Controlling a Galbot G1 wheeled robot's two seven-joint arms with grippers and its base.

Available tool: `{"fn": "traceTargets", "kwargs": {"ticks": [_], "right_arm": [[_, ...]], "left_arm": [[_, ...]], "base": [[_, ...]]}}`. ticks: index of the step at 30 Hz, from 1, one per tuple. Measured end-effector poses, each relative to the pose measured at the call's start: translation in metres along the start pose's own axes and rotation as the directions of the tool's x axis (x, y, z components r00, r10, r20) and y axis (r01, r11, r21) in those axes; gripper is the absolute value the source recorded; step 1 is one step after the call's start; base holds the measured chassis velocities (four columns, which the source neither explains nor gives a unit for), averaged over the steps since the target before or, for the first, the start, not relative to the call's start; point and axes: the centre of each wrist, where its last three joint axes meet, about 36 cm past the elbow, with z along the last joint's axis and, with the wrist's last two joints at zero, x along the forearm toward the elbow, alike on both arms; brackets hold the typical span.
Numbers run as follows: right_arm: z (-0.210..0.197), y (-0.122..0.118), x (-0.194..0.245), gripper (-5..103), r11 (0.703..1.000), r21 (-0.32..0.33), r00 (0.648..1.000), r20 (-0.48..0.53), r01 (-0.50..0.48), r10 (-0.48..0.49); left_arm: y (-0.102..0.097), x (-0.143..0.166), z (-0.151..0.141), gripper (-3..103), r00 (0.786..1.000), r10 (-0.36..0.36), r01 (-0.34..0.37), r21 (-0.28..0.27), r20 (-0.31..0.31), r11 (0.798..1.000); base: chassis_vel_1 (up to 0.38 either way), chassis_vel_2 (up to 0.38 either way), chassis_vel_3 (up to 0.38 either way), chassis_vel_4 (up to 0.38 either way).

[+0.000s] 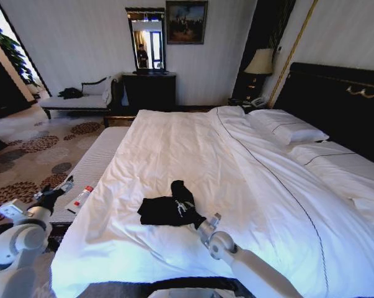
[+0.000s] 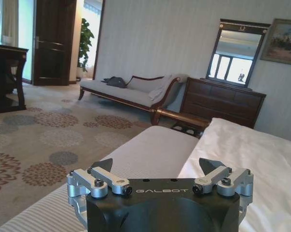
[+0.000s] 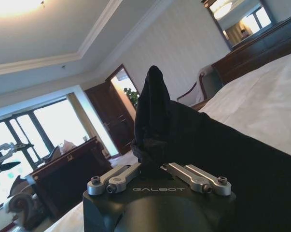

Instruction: Fold the clothes on the bed.

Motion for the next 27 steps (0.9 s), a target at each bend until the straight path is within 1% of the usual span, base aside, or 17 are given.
{"fn": "traceTargets", "kwargs": {"ticks": [2,6,15,18,19,20,21,22,23,24,25,26,27], "right_arm": [[0.001,0.001,-0.001,4,1.0,0.0,1.0,-0.003,0.004,-0.004],[0.008,0.009,-0.003,4,0.999,0.007,0.998,-0.035,0.045,-0.045],[0.022,0.011,-0.014,4,0.999,-0.004,0.998,-0.054,0.044,-0.044],[0.025,0.012,-0.018,4,0.999,-0.009,0.998,-0.057,0.04,-0.04],[0.026,0.013,-0.019,4,0.999,-0.012,0.998,-0.058,0.036,-0.037],[0.028,0.015,-0.02,4,0.999,-0.02,0.998,-0.061,0.028,-0.029],[0.029,0.016,-0.021,4,0.999,-0.026,0.998,-0.066,0.023,-0.025],[0.029,0.016,-0.021,4,0.999,-0.026,0.998,-0.066,0.023,-0.025],[0.03,0.017,-0.02,4,0.999,-0.031,0.997,-0.07,0.02,-0.023],[0.031,0.017,-0.02,4,0.999,-0.034,0.997,-0.074,0.02,-0.022],[0.031,0.017,-0.02,4,0.999,-0.034,0.997,-0.074,0.02,-0.022],[0.032,0.018,-0.02,4,0.999,-0.035,0.997,-0.078,0.02,-0.022],[0.033,0.017,-0.019,4,0.999,-0.035,0.996,-0.084,0.019,-0.022]], "left_arm": [[0.001,0.0,0.0,100,1.0,-0.002,0.002,0.0,0.0,1.0],[0.004,0.005,-0.003,100,1.0,-0.014,0.014,-0.002,0.005,1.0],[0.003,0.018,-0.012,100,1.0,-0.017,0.017,0.0,0.024,1.0],[0.003,0.022,-0.016,100,0.999,-0.014,0.014,0.014,0.033,1.0],[0.001,0.025,-0.019,100,0.999,-0.005,0.003,0.036,0.038,0.999],[-0.007,0.032,-0.029,100,0.998,0.04,-0.047,0.125,0.052,0.991],[-0.018,0.041,-0.042,100,0.992,0.104,-0.118,0.226,0.076,0.967],[-0.018,0.041,-0.042,100,0.992,0.104,-0.118,0.226,0.076,0.967],[-0.028,0.048,-0.054,100,0.982,0.156,-0.179,0.285,0.102,0.942],[-0.039,0.058,-0.066,100,0.966,0.216,-0.251,0.324,0.14,0.912],[-0.039,0.058,-0.066,100,0.966,0.216,-0.251,0.324,0.14,0.912],[-0.051,0.068,-0.075,100,0.947,0.268,-0.315,0.334,0.179,0.889],[-0.061,0.076,-0.081,100,0.927,0.311,-0.366,0.327,0.208,0.871]], "base": [[0.0,0.0,0.0,0.0],[0.0,0.0,0.0,0.0],[0.0,0.0,0.0,0.0],[0.0,0.0,0.0,0.0],[0.0,0.0,0.0,0.0],[0.0,0.0,0.0,0.0],[0.0,0.0,0.0,0.0],[0.0,0.0,0.0,0.0],[0.0,0.0,0.0,0.0],[0.0,0.0,0.0,0.0],[0.0,0.0,0.0,0.0],[0.0,0.0,0.0,0.0],[0.0,0.0,0.0,0.0]]}}
